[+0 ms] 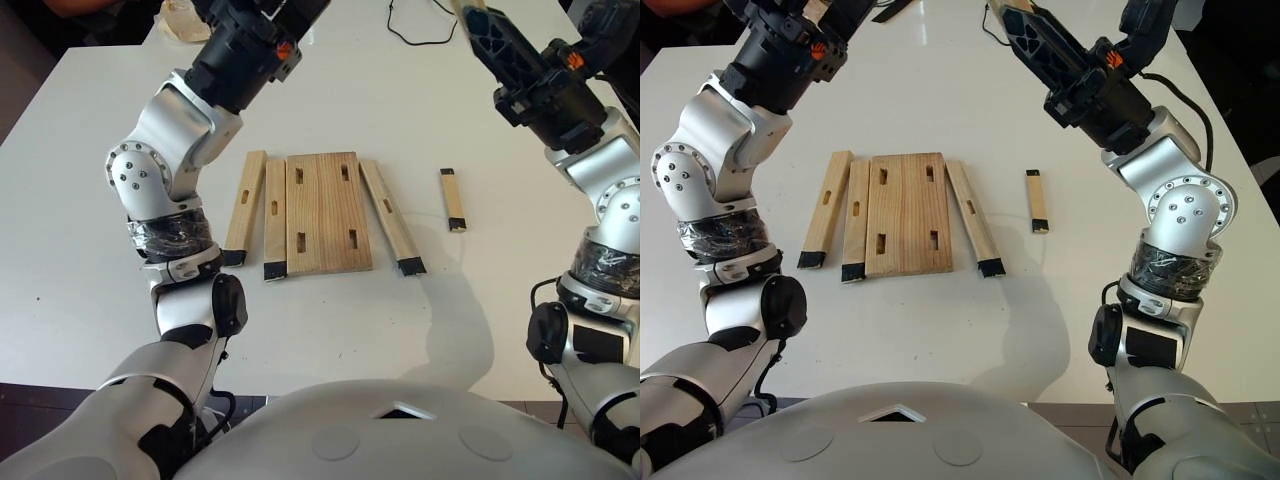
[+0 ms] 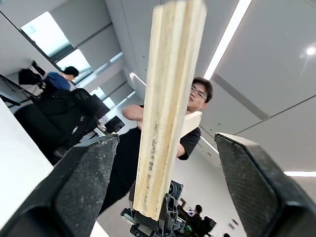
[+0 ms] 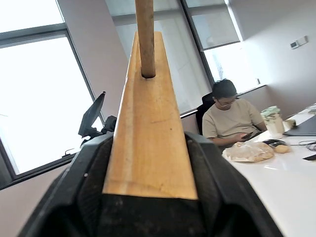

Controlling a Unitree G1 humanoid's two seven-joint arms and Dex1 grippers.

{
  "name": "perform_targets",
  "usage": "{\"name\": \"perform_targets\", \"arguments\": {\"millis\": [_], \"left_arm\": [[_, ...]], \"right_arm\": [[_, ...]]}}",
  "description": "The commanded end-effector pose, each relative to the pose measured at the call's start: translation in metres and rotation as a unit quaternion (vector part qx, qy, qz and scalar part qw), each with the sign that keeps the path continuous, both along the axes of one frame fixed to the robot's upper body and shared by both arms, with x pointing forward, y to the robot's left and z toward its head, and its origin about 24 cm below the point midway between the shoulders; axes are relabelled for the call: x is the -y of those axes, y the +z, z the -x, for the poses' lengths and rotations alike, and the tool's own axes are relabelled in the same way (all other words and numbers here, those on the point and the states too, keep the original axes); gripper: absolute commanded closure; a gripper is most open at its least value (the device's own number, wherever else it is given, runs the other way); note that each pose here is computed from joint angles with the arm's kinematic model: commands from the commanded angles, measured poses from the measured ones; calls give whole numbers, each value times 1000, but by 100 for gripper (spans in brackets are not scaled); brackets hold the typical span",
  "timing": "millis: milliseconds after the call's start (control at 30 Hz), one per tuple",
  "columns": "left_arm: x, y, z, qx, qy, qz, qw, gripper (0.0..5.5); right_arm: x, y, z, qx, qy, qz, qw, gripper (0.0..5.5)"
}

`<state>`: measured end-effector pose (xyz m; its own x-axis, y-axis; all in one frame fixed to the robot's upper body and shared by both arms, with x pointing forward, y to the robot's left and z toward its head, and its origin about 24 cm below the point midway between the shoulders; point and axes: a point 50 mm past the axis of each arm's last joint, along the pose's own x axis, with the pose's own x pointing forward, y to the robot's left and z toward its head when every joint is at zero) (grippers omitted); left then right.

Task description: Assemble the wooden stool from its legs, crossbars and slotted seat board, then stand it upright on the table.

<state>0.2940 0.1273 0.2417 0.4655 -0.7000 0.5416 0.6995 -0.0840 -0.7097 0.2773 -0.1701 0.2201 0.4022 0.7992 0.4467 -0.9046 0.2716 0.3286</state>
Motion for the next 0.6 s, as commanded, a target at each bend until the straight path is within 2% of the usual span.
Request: {"name": "perform_targets", "arguments": {"millis": [33, 600], "left_arm": [[2, 4, 5, 17, -25, -4, 1000, 191], [4, 15, 19, 57, -64, -6, 996, 191]], "right_arm": [[-8, 9, 10, 23, 33, -6, 999, 344], [-9, 14, 18, 25, 47, -10, 999, 344]]}}
